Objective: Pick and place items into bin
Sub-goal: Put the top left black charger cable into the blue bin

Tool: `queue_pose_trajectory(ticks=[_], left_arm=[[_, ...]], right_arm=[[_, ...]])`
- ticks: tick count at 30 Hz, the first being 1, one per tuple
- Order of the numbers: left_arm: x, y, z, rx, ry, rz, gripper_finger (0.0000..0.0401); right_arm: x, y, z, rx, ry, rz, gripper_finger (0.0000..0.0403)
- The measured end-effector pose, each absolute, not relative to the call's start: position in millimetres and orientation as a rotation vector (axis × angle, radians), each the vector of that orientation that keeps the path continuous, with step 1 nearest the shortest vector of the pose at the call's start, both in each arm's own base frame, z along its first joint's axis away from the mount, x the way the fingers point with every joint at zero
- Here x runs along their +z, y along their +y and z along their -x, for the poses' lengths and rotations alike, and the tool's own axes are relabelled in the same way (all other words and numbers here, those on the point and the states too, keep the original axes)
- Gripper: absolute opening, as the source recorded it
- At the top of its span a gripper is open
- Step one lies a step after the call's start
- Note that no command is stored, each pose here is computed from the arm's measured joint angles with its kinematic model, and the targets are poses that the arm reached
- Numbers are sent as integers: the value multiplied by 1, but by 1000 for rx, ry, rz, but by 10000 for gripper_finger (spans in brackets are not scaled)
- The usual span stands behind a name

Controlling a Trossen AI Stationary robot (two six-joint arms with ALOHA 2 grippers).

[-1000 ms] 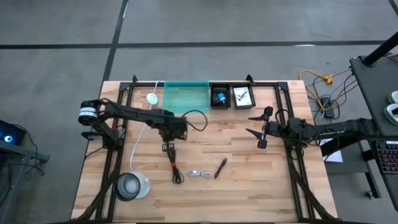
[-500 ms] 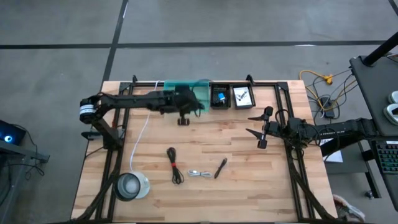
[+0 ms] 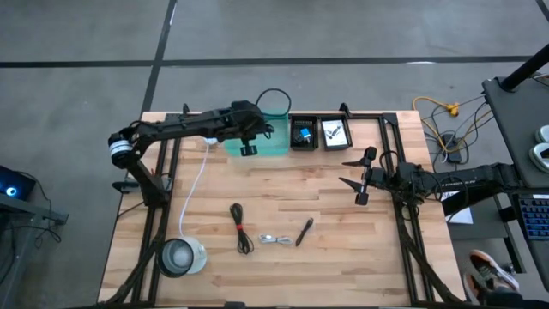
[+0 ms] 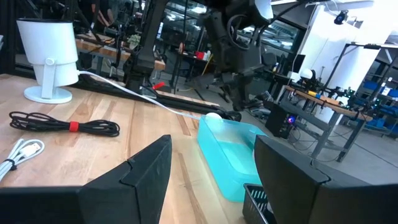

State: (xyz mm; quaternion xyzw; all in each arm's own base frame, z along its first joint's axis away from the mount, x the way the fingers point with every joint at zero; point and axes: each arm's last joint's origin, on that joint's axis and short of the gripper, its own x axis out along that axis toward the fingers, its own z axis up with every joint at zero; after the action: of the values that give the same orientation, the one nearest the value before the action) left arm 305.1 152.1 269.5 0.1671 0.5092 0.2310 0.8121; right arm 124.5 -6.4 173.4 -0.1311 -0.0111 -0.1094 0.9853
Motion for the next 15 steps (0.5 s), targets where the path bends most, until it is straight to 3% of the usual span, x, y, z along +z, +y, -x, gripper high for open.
queue_pose_trajectory(ticks=[15], left_arm=[[242,157,-292,462,1159,-312,20]], right_arm=[[173,-6,-124,-220,-22,266,215]])
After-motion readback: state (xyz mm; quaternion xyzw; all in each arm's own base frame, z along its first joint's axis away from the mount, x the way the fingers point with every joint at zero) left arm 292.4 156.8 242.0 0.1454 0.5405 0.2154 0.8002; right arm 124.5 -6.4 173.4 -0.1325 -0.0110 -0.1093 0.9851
